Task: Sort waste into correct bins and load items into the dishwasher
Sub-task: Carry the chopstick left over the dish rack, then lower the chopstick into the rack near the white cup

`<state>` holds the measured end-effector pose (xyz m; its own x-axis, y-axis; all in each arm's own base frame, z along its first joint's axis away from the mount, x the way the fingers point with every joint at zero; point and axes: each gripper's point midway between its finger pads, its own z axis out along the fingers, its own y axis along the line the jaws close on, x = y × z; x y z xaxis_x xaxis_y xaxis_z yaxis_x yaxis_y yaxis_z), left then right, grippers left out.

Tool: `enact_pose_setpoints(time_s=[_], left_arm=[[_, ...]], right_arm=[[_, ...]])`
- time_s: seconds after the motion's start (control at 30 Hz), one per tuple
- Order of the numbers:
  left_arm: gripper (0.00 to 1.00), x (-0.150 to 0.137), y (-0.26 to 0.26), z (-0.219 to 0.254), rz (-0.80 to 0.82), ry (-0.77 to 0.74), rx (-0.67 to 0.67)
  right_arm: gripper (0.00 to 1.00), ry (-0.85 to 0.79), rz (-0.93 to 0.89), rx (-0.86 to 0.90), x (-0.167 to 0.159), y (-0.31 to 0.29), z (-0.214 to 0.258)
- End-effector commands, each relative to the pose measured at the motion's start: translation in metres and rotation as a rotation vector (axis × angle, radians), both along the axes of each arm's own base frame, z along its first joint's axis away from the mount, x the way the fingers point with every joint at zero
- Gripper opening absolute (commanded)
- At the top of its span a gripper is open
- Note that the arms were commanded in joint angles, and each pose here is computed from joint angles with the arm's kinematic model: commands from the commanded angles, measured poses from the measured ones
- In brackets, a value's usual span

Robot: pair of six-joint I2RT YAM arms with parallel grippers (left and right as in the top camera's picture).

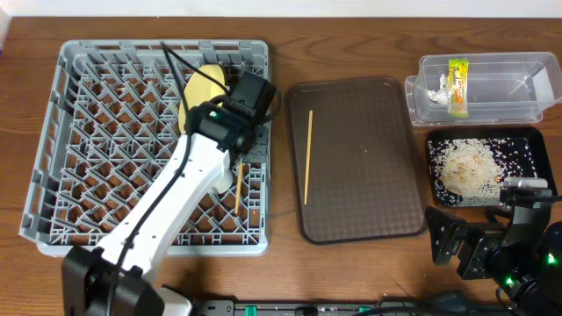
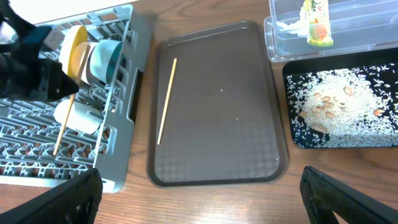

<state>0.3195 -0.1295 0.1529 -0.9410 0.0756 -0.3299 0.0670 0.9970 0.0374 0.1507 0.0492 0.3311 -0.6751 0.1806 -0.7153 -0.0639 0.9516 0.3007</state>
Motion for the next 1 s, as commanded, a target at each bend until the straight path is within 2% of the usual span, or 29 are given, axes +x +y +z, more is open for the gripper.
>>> enact_pose_setpoints(time_s=[0.0, 0.13, 0.5, 0.97], left_arm=[[0.06, -0.013, -0.012, -0.006, -0.001, 0.027, -0.038], [0.06, -0.019, -0.028, -0.014, -0.05, 0.022, -0.036], [0.06, -0.024, -0.016, -0.03, 0.015, 0.02, 0.024], [0.06, -0.022, -0.017, -0.033, 0.014, 0.011, 0.018]], right_arm=[[0.99, -0.02, 0.024, 0.002, -0.002, 0.003, 0.006], [0.99, -0.019, 0.031, 0.007, -0.002, 0.004, 0.006], [0.99, -0.027, 0.039, 0.016, -0.003, 0.006, 0.009], [0.99, -0.04, 0.039, 0.019, -0.004, 0.005, 0.014]])
